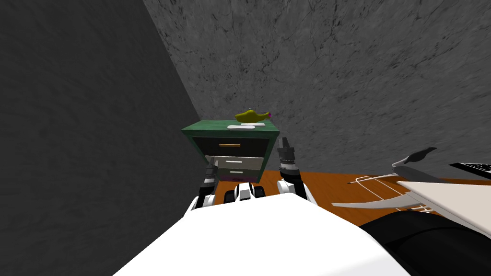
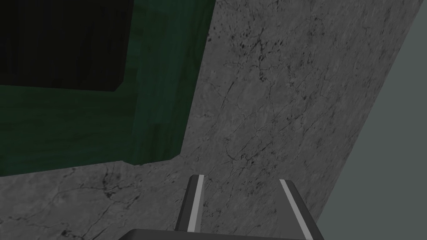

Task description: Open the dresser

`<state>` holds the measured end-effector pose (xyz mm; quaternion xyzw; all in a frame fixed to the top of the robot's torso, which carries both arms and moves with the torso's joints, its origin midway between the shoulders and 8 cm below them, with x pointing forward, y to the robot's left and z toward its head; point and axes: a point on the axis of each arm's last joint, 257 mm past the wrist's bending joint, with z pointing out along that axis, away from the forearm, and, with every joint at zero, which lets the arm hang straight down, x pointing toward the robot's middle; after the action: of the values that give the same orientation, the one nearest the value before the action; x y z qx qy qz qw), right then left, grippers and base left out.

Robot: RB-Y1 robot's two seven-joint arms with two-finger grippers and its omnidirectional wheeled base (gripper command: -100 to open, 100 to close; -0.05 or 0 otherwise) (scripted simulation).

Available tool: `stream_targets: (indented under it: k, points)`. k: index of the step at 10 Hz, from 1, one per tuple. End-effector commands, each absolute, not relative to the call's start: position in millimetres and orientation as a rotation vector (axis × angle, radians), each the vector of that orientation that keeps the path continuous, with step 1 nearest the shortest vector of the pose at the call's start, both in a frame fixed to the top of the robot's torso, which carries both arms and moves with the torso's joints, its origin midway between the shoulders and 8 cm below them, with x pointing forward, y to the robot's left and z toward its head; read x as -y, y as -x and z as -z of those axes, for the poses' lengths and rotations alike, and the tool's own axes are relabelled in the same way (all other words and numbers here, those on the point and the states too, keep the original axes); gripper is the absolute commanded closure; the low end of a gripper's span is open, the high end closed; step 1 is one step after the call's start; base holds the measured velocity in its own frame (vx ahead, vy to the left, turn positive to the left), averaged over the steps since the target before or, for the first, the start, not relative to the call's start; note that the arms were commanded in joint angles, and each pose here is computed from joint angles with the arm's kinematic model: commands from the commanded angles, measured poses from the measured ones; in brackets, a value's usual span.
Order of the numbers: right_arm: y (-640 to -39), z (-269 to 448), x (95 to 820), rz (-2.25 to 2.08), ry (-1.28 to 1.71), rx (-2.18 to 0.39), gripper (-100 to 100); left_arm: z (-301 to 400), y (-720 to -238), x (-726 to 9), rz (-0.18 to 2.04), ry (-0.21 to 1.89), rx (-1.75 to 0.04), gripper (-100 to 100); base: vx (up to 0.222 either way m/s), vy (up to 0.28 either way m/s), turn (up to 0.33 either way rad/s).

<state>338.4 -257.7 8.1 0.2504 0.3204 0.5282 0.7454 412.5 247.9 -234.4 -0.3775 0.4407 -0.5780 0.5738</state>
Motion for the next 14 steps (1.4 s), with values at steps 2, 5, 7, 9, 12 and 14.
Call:
stream_targets:
  k: [2, 5, 7, 9, 12, 14]
  points:
    - [-338, -8, 258, -1.156, -0.548, -0.701, 0, 265, -410, -244, 1.337, 0.912, -1.082, -100, 0.015, 0.008, -0.016]
    - [-338, -8, 258, -1.156, -0.548, -0.701, 0, 288, -407, -242, 1.324, 0.932, -1.121, -100, 0.020, 0.010, -0.031]
    - [-338, -8, 258, -1.156, -0.548, -0.701, 0, 300, -405, -240, 1.317, 0.943, -1.141, -100, 0.020, 0.011, -0.027]
    - [-338, -8, 258, -1.156, -0.548, -0.701, 0, 312, -403, -238, 1.311, 0.955, -1.159, -100, 0.018, 0.009, -0.021]
    - [-338, -8, 258, -1.156, -0.548, -0.701, 0, 334, -398, -232, 1.302, 0.981, -1.193, -100, 0.010, 0.005, -0.025]
    - [-338, -8, 258, -1.156, -0.548, -0.701, 0, 344, -396, -228, 1.300, 0.995, -1.206, -100, 0.016, 0.009, -0.017]
